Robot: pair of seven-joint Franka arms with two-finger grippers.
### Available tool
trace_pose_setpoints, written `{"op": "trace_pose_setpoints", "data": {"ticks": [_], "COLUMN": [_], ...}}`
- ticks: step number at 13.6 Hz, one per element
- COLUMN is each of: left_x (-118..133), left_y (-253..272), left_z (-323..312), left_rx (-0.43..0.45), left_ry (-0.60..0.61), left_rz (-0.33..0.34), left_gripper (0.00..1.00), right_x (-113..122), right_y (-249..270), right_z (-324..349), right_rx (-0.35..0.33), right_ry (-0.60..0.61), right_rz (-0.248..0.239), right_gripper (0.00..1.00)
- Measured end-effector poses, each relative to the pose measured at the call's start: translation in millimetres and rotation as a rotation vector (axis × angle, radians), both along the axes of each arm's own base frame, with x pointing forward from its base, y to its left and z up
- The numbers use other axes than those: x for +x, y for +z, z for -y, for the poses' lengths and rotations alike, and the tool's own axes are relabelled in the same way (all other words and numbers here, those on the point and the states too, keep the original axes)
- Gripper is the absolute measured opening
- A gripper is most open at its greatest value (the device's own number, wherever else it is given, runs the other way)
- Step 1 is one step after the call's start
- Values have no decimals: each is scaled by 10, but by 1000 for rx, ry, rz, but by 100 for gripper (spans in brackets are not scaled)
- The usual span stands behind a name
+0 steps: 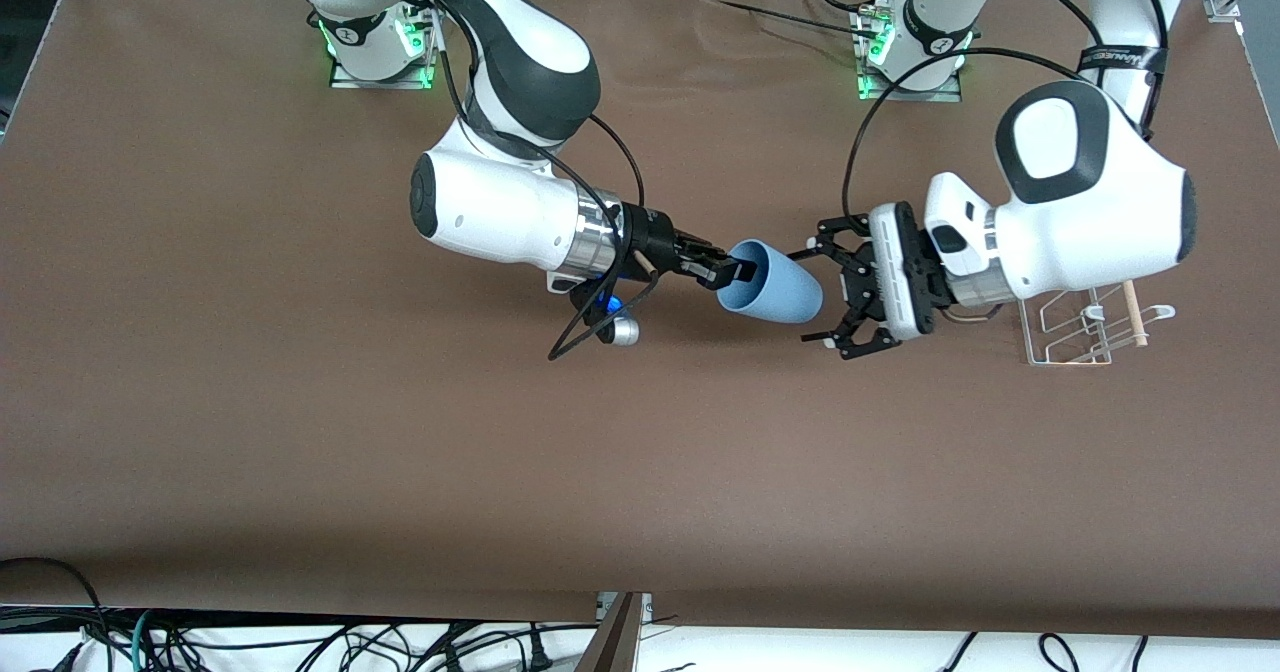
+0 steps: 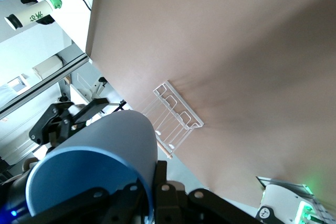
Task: Transfer cup to left arm and place on rack
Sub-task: 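Carry the cup toward the left gripper while the left gripper approaches, then close the left gripper on the cup base beside the right gripper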
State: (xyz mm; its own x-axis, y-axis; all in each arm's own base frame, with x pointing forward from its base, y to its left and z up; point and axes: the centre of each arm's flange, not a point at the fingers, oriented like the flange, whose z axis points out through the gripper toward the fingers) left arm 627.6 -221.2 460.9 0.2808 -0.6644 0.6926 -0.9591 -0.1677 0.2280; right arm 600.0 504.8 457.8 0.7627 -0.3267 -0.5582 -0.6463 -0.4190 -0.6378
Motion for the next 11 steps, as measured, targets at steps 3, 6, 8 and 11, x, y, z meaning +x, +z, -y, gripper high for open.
{"op": "trace_pose_setpoints", "data": {"ticks": [3,6,8,11], "left_x": [-38,-18,-16,-17], "left_y": [17,22,27,26], "left_z": [109,82,79,81], "left_rx": [-6,-7,-8,-8], "left_ry": [-39,-67,-77,-77], "left_rz": [28,79,91,91], "left_gripper": [100,78,76,76], "right_x": [-3,-1,0,7], "right_y": [12,32,35,49], "right_z": [-6,-7,-7,-1], "right_rx": [3,6,7,9], "right_ry": [-5,-6,-9,-11], "right_rz": [-9,-9,-13,-11], "right_gripper": [5,5,5,20]}}
